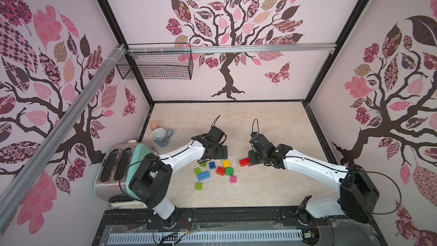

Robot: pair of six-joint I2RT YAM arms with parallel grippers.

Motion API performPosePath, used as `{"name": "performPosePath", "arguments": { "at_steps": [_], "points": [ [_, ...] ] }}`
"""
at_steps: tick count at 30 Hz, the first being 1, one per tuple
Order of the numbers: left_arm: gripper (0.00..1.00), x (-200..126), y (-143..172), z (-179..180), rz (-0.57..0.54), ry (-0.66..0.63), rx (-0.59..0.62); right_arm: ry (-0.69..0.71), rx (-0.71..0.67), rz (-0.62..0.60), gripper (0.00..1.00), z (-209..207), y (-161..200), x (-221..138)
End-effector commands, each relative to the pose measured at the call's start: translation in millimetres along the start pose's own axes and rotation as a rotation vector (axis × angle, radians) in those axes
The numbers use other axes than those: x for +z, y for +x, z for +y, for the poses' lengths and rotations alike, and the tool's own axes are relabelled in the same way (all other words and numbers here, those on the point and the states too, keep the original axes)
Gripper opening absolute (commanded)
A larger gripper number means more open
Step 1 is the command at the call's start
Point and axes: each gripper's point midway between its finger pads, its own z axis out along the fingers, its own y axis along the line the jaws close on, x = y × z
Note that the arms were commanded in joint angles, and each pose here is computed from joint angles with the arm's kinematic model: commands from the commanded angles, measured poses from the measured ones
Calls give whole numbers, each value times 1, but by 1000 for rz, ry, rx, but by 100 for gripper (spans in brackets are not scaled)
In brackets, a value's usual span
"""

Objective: Assemble the number 4 with lego
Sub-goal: Assemble the lego brick with the lego brick.

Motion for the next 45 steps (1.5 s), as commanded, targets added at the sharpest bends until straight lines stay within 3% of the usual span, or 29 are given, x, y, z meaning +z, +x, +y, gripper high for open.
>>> {"name": "performPosePath", "arguments": {
  "at_steps": [1, 25, 35, 40, 45],
  "points": [
    [98, -4, -9, -8, -10, 14, 7, 16, -19, 60, 0, -2, 15, 10],
    [98, -1, -7, -12, 9, 32, 17, 65, -72, 230, 0, -18, 67, 14],
    [98, -9, -4, -31, 21, 98, 105, 131, -75, 303, 0, -30, 83, 16],
    [98, -8, 15, -63, 112, 289, 173, 64, -75, 331, 0, -20, 90, 16],
    [98, -4, 18, -56, 119, 228, 220, 186, -110, 364, 0, -37, 95, 16]
  ]
}}
